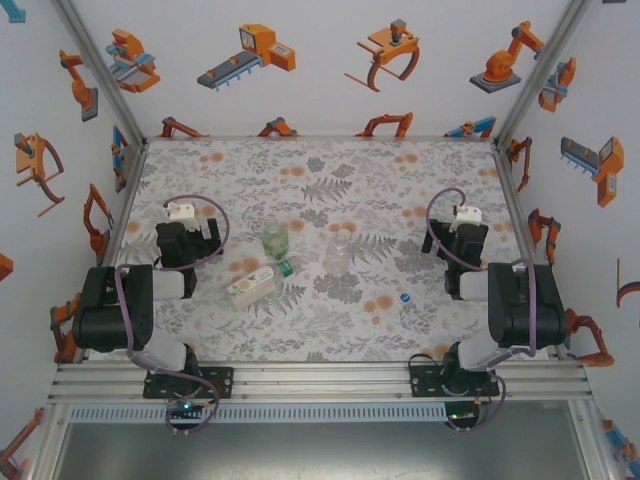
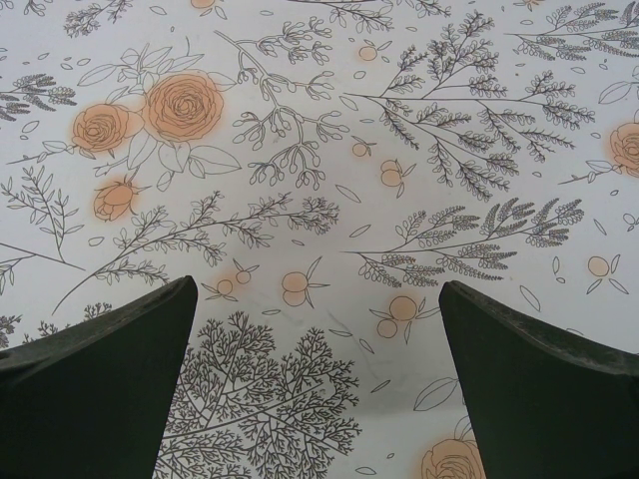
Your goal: Screw on the bottle caps
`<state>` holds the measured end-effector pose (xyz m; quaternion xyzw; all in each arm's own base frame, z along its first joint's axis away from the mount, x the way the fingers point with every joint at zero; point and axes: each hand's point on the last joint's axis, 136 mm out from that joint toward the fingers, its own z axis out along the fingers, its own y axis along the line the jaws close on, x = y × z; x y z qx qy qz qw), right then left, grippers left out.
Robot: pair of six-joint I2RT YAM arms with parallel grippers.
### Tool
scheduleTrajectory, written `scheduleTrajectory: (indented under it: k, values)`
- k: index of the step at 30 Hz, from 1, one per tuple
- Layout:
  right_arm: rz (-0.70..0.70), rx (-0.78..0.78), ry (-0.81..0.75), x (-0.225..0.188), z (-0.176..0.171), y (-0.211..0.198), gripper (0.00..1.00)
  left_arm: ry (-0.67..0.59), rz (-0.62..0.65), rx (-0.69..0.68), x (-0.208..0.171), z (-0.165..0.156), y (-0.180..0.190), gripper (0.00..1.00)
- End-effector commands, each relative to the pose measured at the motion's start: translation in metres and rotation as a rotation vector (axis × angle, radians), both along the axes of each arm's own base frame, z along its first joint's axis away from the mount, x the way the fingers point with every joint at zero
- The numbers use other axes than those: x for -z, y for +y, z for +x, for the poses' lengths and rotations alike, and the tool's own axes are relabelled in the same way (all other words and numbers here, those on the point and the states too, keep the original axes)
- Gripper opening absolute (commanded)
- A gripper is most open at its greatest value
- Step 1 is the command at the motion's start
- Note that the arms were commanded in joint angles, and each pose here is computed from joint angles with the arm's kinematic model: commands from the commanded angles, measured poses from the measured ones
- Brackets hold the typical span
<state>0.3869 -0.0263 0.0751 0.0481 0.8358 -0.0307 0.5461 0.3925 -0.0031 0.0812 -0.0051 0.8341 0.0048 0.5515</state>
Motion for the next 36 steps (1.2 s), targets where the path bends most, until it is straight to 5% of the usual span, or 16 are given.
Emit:
scheduleTrajectory:
  k: [1, 8, 19, 29, 36]
  values:
    - [-0.009, -0.007, -0.037, -0.013, 0.008, 0.001, 0.99, -0.02, -0.022, 0.001, -0.008, 0.006, 0.001, 0.97]
    - [-0.009, -0.031, -0.037, -0.013, 0.008, 0.004, 0.98, -0.007, -0.013, -0.01, -0.011, 0.007, 0.001, 0.97]
    - [0.006, -0.15, -0.083, -0.072, -0.01, 0.026, 0.92, 0.047, -0.035, -0.089, -0.077, -0.009, 0.008, 0.97]
    - [0.126, -0.469, -0.078, -0.115, -0.049, 0.101, 0.92, 0.155, -0.204, 0.121, -0.138, -0.036, -0.037, 0.97]
    - [0.155, -0.789, -0.094, -0.125, -0.098, 0.173, 0.9, 0.221, -0.214, 0.265, -0.139, -0.054, -0.059, 0.97]
